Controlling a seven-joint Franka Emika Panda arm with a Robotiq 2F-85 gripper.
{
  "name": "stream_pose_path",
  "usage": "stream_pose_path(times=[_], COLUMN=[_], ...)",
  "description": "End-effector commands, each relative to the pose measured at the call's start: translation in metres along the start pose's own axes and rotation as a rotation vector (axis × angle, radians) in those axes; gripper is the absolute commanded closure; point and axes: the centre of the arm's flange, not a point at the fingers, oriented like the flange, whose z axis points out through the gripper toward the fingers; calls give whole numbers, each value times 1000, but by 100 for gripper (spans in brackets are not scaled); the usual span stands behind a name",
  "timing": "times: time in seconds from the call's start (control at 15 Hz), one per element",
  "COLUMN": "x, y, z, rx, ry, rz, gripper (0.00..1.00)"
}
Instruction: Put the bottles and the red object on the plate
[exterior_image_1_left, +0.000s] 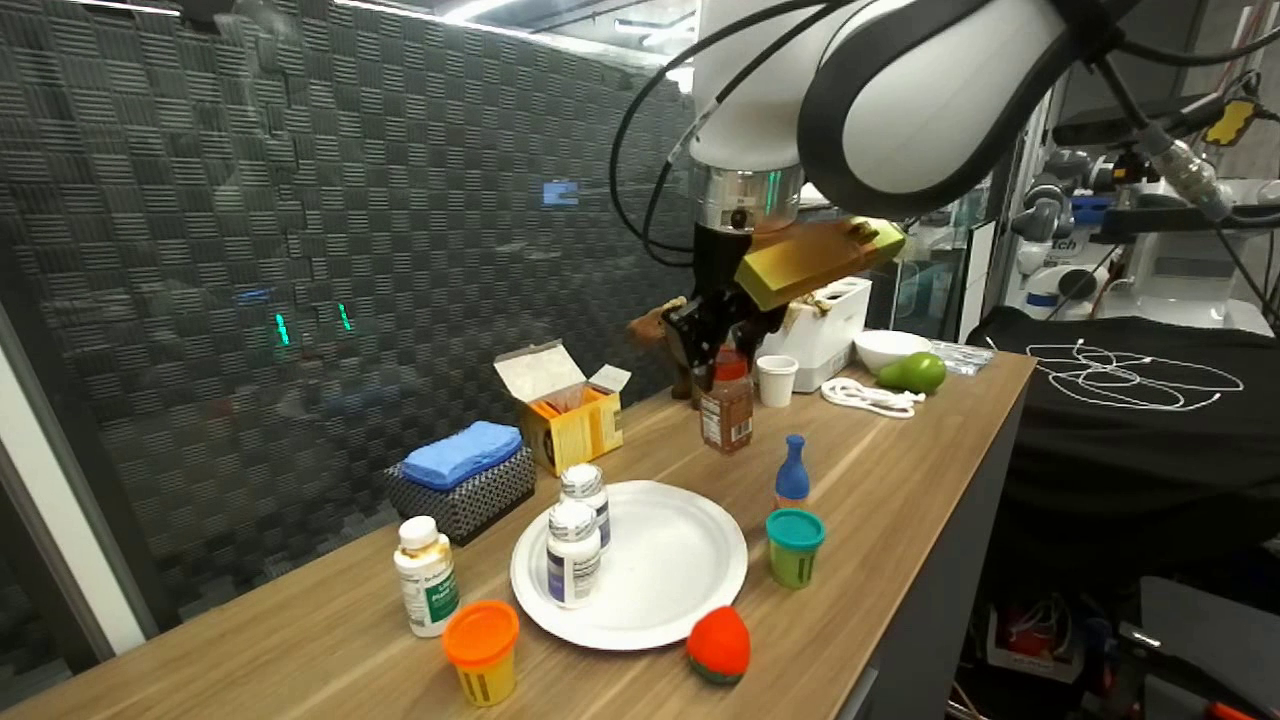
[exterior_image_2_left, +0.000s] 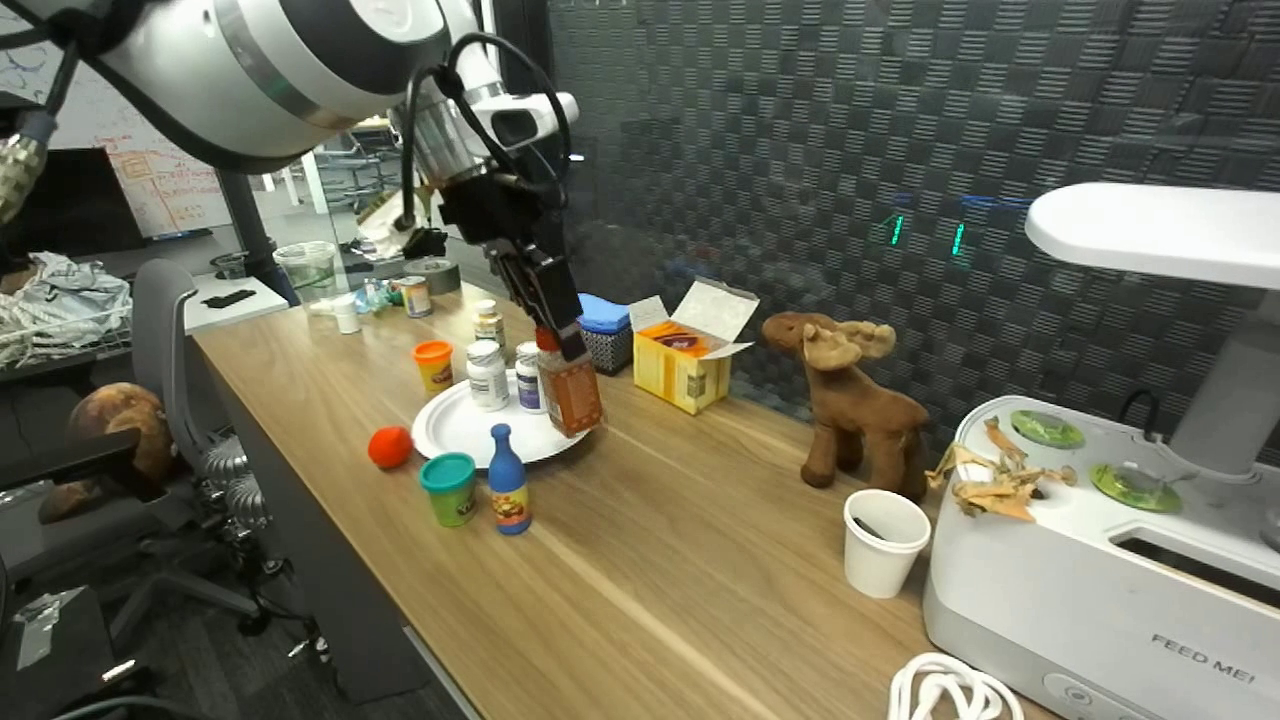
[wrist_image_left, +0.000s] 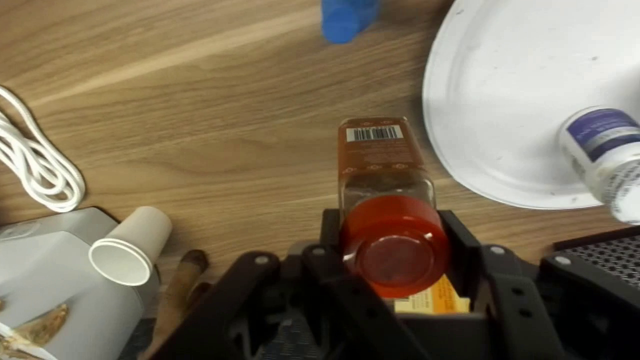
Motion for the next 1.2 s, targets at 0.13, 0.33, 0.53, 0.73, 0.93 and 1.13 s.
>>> stream_pose_path(times=[0.13, 0.33, 0.53, 0.73, 0.93, 1.13], x=[-29, -49, -55, -59, -58, -57], y=[-52, -76, -95, -108, -117, -125], z=[-24, -17, -5, 7, 16, 20], rx=[72, 142, 213, 246, 249, 260], ry=[-18, -52, -81, -79, -46, -23], rz=[-90, -137, -141, -154, -172, -182], gripper=[75, 75, 75, 75, 75, 75])
